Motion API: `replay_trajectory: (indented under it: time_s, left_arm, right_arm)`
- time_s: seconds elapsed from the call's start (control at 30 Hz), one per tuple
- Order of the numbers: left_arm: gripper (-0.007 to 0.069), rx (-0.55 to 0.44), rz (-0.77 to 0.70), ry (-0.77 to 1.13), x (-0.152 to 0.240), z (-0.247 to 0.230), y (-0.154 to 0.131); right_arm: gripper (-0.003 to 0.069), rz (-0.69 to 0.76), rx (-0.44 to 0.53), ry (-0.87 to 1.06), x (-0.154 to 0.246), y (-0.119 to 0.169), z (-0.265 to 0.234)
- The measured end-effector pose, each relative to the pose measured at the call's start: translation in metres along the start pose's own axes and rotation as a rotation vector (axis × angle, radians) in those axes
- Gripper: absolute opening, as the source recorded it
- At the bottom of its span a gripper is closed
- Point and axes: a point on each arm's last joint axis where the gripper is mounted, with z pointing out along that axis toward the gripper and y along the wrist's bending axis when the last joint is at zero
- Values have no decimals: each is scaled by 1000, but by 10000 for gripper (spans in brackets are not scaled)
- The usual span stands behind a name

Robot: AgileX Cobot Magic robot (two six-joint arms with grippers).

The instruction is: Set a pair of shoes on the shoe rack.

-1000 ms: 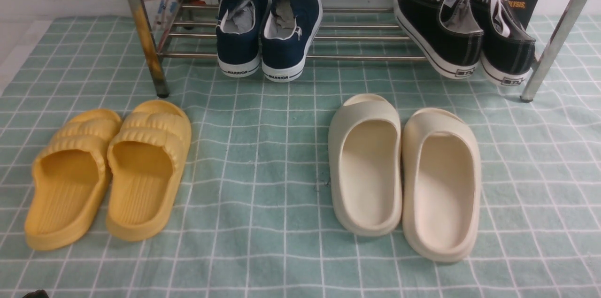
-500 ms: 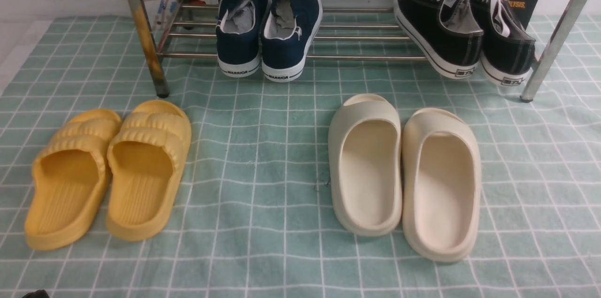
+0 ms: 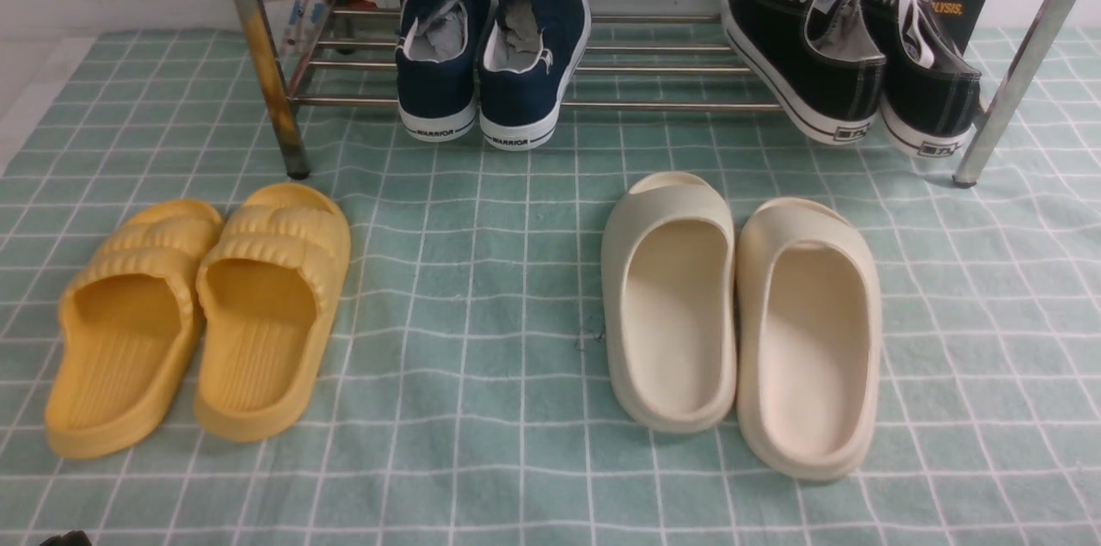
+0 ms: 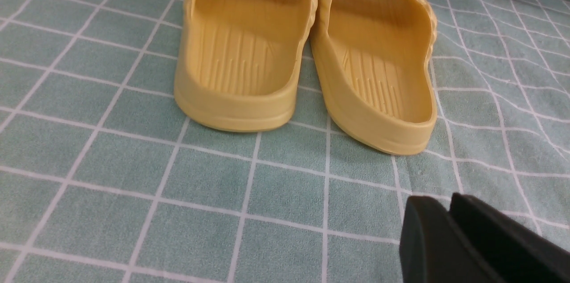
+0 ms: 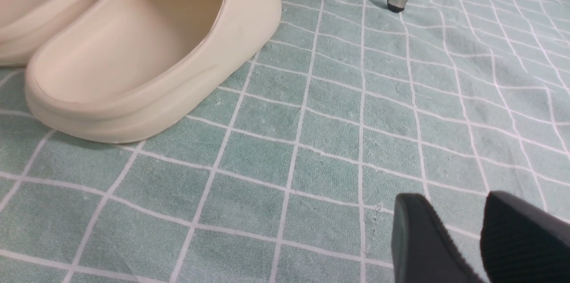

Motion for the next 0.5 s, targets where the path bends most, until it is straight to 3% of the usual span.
replay_trajectory:
  time_s: [0.5]
  left_arm:
    - [92,0,0,0,0,0,0]
  right_arm:
    - [246,0,0,0,0,0,0]
